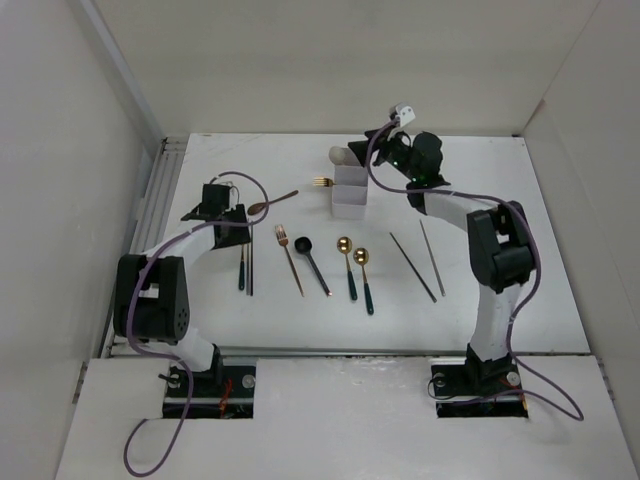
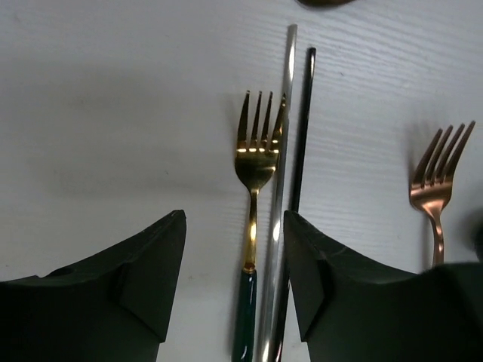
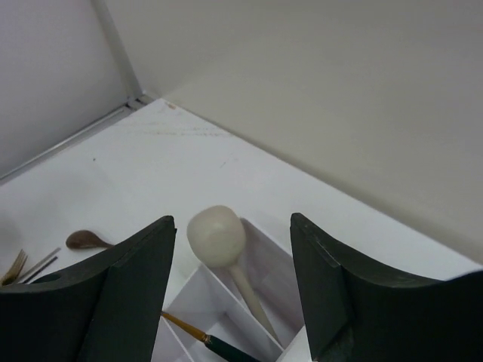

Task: Sort the eating utensils into containers

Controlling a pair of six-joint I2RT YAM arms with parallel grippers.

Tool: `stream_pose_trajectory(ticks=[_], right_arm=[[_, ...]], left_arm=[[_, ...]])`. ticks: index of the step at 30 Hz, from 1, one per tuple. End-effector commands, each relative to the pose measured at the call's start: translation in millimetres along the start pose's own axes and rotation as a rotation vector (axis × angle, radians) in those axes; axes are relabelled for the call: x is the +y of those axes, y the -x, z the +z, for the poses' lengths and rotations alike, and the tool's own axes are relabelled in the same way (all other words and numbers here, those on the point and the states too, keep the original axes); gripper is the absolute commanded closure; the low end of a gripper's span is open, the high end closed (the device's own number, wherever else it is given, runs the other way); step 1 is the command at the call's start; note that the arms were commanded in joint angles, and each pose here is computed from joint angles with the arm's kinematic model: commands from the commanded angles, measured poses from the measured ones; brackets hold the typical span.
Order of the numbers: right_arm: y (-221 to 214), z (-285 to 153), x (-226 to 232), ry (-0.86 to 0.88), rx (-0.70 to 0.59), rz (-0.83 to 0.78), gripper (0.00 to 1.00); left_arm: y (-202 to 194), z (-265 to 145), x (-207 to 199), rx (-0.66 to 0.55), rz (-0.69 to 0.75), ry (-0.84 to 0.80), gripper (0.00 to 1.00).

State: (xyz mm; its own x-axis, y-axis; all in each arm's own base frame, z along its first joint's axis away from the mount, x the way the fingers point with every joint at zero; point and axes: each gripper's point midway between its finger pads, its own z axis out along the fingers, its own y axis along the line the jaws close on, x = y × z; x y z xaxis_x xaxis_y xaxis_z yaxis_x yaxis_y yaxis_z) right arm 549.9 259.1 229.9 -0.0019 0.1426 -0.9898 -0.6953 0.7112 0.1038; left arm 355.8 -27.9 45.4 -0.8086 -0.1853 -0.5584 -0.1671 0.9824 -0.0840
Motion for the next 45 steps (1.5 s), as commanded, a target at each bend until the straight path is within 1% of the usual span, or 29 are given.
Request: stream_pose_trajectory(ticks=[1,2,3,4,5,6,7,9,10,11,13,15,16,17,21,22,23,26,27,30,31,32,35,36,37,41,42,44,45], right_arm=[[61,-11,12,-0.025,-0.112,-0.072,0.32],[65,-14,9,-0.055,-0.116,-0.069,0.32],[63,-19,7,-0.072,-0.106,-0.063,0.32],[74,-23,9,-0.085,-0.116,-0.066,0.32],[82,-25,7,-0.107,-0.133,-0.070,0.32],[80,-28,6,-0.118,-0.119,-0.063,0.32],[90,-32,9,-0.117,-0.129,-0.067,0.31],[91,-35,8,-0.134,-0.109,-0.067,0.29],[93,-36,8,-0.135,-0.108,-0.082,0.27],[99,-38,12,-0.122,-0.110,-0.100,0.27],[94,-43,14,-0.123,-0.098,-0.095,0.27],[97,-49,16,-0.123,-0.100,-0.109,0.27],[86,-52,14,-0.135,-0.081,-0.100,0.29],[89,-55,16,-0.134,-0.085,-0.102,0.29],[83,-66,21,-0.138,-0.058,-0.091,0.36],[76,-67,20,-0.141,-0.031,-0.080,0.39],[74,-70,20,-0.151,-0.021,-0.076,0.39],[76,-79,20,-0.176,-0.004,-0.068,0.40],[71,-84,18,-0.192,0.005,-0.075,0.40],[77,-93,21,-0.202,-0.004,-0.102,0.40],[70,-95,19,-0.213,0.009,-0.097,0.40],[77,-97,20,-0.212,-0.002,-0.112,0.40],[69,-101,20,-0.213,0.020,-0.124,0.40],[74,-102,20,-0.222,0.011,-0.127,0.40],[71,-103,20,-0.223,0.021,-0.123,0.40],[73,-104,20,-0.223,0.022,-0.132,0.40],[78,-106,21,-0.222,0.014,-0.146,0.40],[71,-108,19,-0.234,0.031,-0.140,0.40],[76,-109,20,-0.233,0.022,-0.143,0.40]], left_arm=[[7,-20,-11,-0.003,0.085,-0.088,0.49],[7,-21,-12,-0.005,0.128,-0.082,0.51],[6,-21,-11,0.008,0.137,-0.061,0.51],[-3,-22,-8,0.051,0.157,-0.040,0.51],[1,-24,-6,0.057,0.158,-0.017,0.51],[-4,-23,-3,0.094,0.177,-0.010,0.51],[-12,-27,0,0.136,0.191,-0.002,0.51],[-21,-29,0,0.186,0.223,-0.019,0.51],[-26,-31,0,0.203,0.269,-0.024,0.51],[-32,-33,2,0.230,0.286,-0.021,0.51],[-41,-32,2,0.258,0.321,-0.011,0.51],[-44,-30,2,0.268,0.310,-0.007,0.51],[-44,-30,2,0.268,0.310,-0.007,0.51],[-39,-28,1,0.257,0.294,0.004,0.51],[-6,-25,-14,0.147,0.230,-0.022,0.51],[0,-25,-16,0.129,0.220,-0.025,0.54],[2,-23,-18,0.130,0.209,-0.024,0.57],[-14,-16,-5,0.189,0.219,0.034,0.63],[-22,-17,-2,0.215,0.221,0.039,0.63],[-44,-18,1,0.280,0.243,0.024,0.63],[-45,-21,-1,0.283,0.254,0.010,0.63],[-45,-21,-1,0.283,0.254,0.010,0.63],[-53,-19,-3,0.306,0.271,-0.005,0.63],[-58,-18,-3,0.329,0.271,-0.010,0.63],[-56,-16,-4,0.329,0.271,-0.010,0.65],[-62,-19,-5,0.354,0.278,-0.025,0.65],[-62,-19,-5,0.354,0.278,-0.025,0.70],[-63,-20,-4,0.363,0.289,-0.025,0.71],[-64,-20,-4,0.373,0.289,-0.023,0.71]])
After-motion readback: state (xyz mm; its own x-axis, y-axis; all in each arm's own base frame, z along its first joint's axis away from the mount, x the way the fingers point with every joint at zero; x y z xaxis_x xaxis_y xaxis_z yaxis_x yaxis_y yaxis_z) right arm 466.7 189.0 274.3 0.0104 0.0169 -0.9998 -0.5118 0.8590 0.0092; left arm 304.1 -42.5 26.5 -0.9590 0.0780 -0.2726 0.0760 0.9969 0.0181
